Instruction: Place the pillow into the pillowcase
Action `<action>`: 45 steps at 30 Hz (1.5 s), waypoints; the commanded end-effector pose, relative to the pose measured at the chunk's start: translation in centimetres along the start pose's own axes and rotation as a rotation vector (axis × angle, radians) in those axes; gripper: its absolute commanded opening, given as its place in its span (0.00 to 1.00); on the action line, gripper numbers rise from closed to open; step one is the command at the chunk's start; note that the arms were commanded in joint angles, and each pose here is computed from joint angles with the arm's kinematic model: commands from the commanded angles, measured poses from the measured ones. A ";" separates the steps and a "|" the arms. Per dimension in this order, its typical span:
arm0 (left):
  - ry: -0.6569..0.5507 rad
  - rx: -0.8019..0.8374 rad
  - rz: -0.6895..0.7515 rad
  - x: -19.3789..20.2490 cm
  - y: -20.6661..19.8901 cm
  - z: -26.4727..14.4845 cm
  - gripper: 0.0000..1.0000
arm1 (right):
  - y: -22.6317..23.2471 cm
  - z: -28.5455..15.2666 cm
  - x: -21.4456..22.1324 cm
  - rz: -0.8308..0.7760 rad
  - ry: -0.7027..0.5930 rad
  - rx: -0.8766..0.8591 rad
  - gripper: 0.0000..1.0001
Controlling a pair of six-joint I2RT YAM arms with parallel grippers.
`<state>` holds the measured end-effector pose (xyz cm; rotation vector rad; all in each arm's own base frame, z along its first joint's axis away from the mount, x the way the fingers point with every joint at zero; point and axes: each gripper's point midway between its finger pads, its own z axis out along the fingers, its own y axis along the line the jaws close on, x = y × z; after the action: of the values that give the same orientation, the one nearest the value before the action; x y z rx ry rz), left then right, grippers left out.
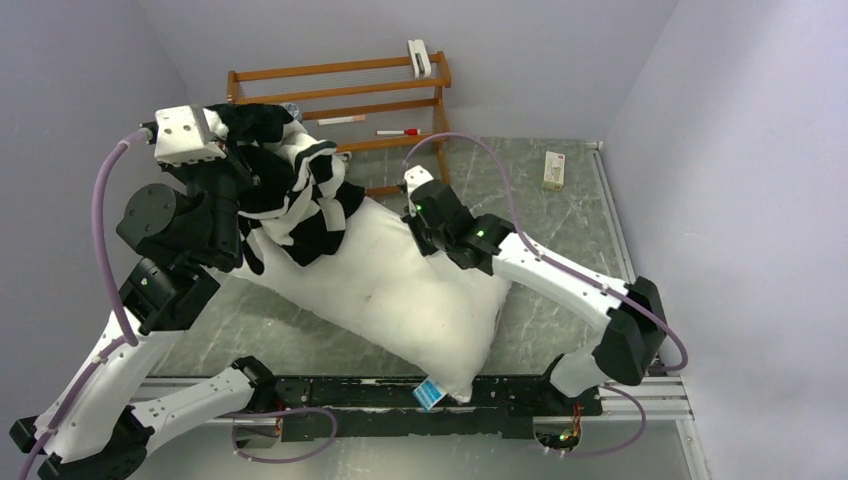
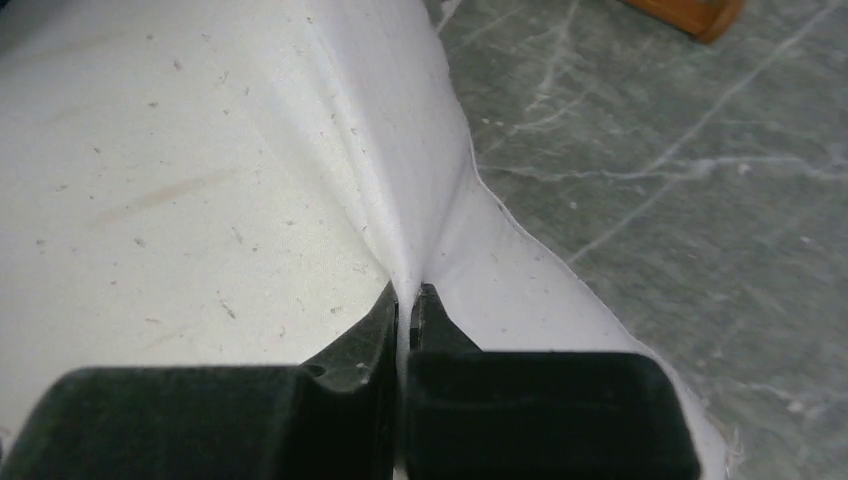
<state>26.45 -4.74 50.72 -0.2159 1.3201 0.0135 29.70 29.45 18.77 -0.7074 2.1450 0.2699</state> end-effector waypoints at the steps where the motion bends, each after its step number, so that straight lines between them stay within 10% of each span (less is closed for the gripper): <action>1: 0.018 0.000 0.011 0.1 0.7 -0.6 0.05 | -4.4 -4.5 -2.9 -0.052 -0.058 0.174 0.00; 24: 0.199 0.169 -0.018 6.4 -3.9 -0.8 0.05 | -22.2 -16.2 0.5 0.046 0.041 0.819 0.00; 27: 0.233 0.209 -0.070 7.2 -4.9 -1.2 0.05 | -22.1 -15.1 1.4 0.058 0.075 0.810 0.21; 33: 0.318 0.319 -0.156 9.1 -7.2 -2.6 0.05 | -19.6 -13.3 -0.5 0.128 0.056 0.635 0.53; 40: 0.334 0.374 -0.195 8.9 -8.1 -3.2 0.05 | -5.6 -13.1 -8.5 -0.087 -0.445 -0.165 0.70; 45: 0.325 0.382 -0.207 8.5 -8.3 -3.2 0.05 | 0.3 -15.0 -9.0 -0.376 -0.774 -0.334 0.77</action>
<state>27.13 -14.07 40.28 -0.0015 1.6687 -0.3716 27.38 21.61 31.17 -0.7272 1.6971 0.4380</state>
